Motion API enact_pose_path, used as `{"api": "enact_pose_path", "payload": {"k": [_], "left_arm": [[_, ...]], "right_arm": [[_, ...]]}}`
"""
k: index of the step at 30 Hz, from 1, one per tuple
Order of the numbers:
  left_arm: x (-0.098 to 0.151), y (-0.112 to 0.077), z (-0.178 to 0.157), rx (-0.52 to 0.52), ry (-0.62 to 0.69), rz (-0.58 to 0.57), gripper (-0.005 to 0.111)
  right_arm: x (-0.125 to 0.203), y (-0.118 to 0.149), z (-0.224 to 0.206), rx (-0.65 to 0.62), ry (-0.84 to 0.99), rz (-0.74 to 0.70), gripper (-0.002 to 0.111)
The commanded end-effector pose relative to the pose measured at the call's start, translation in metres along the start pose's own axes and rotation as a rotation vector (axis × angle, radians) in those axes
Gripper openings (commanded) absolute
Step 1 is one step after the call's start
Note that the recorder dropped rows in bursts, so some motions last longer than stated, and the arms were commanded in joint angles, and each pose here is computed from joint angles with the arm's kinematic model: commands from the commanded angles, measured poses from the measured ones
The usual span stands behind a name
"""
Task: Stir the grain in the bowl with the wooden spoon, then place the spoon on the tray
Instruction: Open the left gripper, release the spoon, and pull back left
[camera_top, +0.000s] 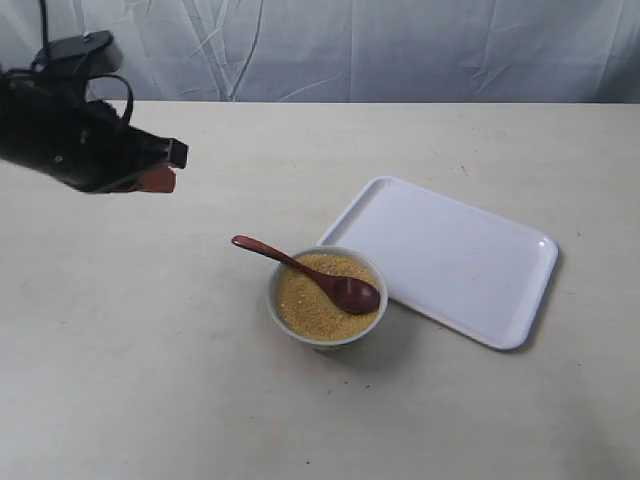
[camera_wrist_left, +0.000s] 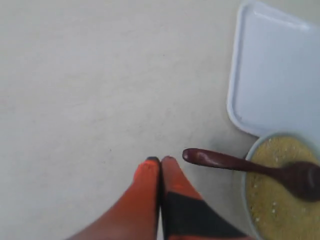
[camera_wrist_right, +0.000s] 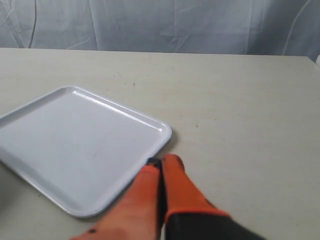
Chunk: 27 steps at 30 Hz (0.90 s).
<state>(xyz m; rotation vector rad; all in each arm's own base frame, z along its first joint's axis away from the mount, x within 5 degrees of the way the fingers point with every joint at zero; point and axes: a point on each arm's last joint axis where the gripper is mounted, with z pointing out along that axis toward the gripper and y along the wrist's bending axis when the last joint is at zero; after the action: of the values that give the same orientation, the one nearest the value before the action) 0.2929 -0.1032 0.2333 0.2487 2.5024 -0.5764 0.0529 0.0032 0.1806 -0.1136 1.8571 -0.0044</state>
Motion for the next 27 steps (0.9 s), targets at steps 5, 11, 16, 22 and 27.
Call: {"api": "enact_pose_path", "payload": {"k": [5,11,16,22,27], "left_arm": [[0.061,0.008,0.011,0.144,-0.072,-0.271,0.0],[0.051,0.008,0.012,0.434,-0.075,-0.397,0.0],[0.06,0.03,0.025,0.383,-0.061,-0.511,0.0],[0.08,0.046,0.037,0.223,-0.013,-0.589,0.002],[0.076,0.044,0.036,0.242,-0.016,-0.608,0.025]], "right_arm": [[0.0,0.0,0.0,0.001,-0.015,-0.001,0.0],[0.0,0.0,0.0,0.001,-0.015,-0.001,0.0],[0.0,0.0,0.0,-0.001,-0.015,0.006,0.0],[0.0,0.0,0.0,-0.001,-0.015,0.006,0.0],[0.0,0.0,0.0,-0.001,-0.015,0.006,0.0]]}}
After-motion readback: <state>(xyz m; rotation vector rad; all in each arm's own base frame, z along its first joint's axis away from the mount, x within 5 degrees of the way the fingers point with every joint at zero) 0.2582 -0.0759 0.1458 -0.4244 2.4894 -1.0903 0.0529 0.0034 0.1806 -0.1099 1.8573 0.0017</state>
